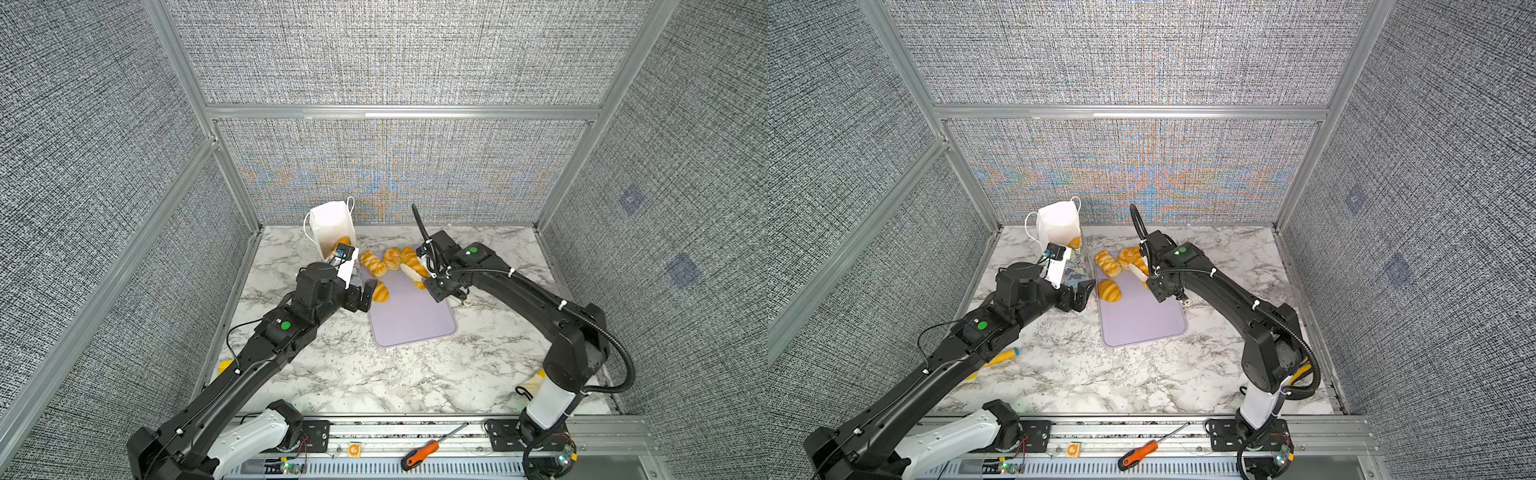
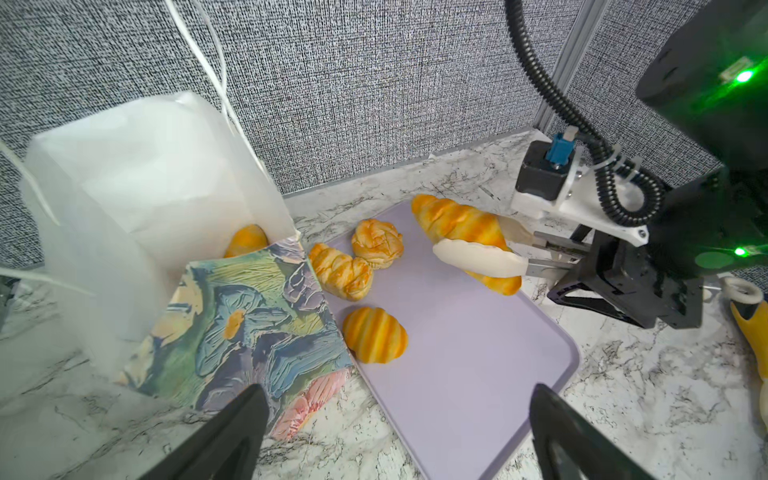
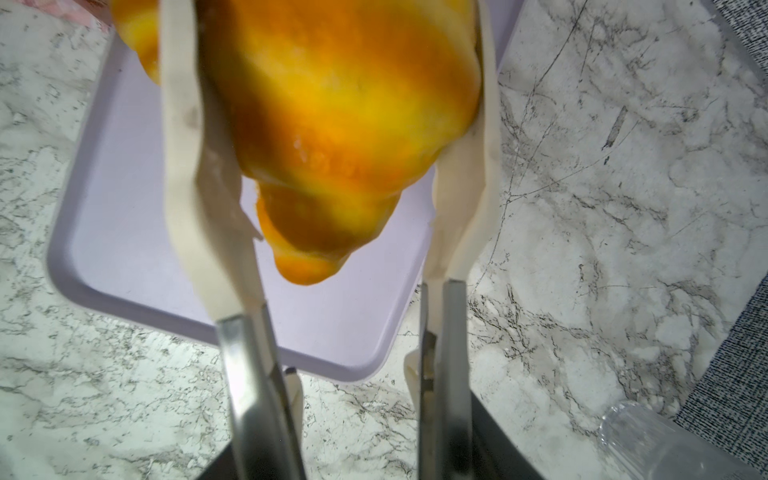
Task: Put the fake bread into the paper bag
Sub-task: 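Carry the croissant over the bag with the right gripper while the left draws back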
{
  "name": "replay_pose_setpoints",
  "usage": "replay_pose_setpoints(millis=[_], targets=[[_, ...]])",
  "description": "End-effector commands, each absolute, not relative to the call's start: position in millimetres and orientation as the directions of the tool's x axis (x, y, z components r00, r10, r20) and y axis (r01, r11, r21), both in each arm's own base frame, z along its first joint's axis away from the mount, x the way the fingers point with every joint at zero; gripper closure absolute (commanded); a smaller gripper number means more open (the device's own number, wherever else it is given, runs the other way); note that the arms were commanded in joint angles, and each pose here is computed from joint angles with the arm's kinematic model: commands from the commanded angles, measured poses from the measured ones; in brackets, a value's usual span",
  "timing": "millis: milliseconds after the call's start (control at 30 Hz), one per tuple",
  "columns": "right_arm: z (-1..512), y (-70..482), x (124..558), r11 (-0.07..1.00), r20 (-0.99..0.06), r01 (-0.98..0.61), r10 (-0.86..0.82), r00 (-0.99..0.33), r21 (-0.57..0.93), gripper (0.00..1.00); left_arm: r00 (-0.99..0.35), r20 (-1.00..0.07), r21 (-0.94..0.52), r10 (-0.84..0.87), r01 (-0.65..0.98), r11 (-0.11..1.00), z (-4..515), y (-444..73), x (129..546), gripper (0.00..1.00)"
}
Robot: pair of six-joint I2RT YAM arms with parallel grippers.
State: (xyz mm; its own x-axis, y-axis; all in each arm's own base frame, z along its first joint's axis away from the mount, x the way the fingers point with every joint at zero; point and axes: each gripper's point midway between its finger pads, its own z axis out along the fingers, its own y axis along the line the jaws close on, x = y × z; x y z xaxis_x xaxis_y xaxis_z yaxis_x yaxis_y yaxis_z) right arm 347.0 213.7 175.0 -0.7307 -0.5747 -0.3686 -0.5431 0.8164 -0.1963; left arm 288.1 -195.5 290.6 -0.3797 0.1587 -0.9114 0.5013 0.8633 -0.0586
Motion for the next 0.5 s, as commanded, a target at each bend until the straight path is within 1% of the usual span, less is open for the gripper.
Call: replay_pose_setpoints(millis=[0, 467], targets=[[190.9, 223.5, 346.1, 0.827, -0.421, -0.536, -0.554, -0.719, -0.173, 0.46, -0.365, -0.915, -0.035, 0.169, 0.489, 0.871, 296.8, -188.8, 286.0, 0.01], [241.7, 264.0, 339.3, 0.803, -0.556, -0.582, -0.545, -0.628, -0.130, 0.46, -0.319, -0.938, 0.000, 0.134, 0.386, 0.922, 327.5, -154.9, 285.1, 0.00]])
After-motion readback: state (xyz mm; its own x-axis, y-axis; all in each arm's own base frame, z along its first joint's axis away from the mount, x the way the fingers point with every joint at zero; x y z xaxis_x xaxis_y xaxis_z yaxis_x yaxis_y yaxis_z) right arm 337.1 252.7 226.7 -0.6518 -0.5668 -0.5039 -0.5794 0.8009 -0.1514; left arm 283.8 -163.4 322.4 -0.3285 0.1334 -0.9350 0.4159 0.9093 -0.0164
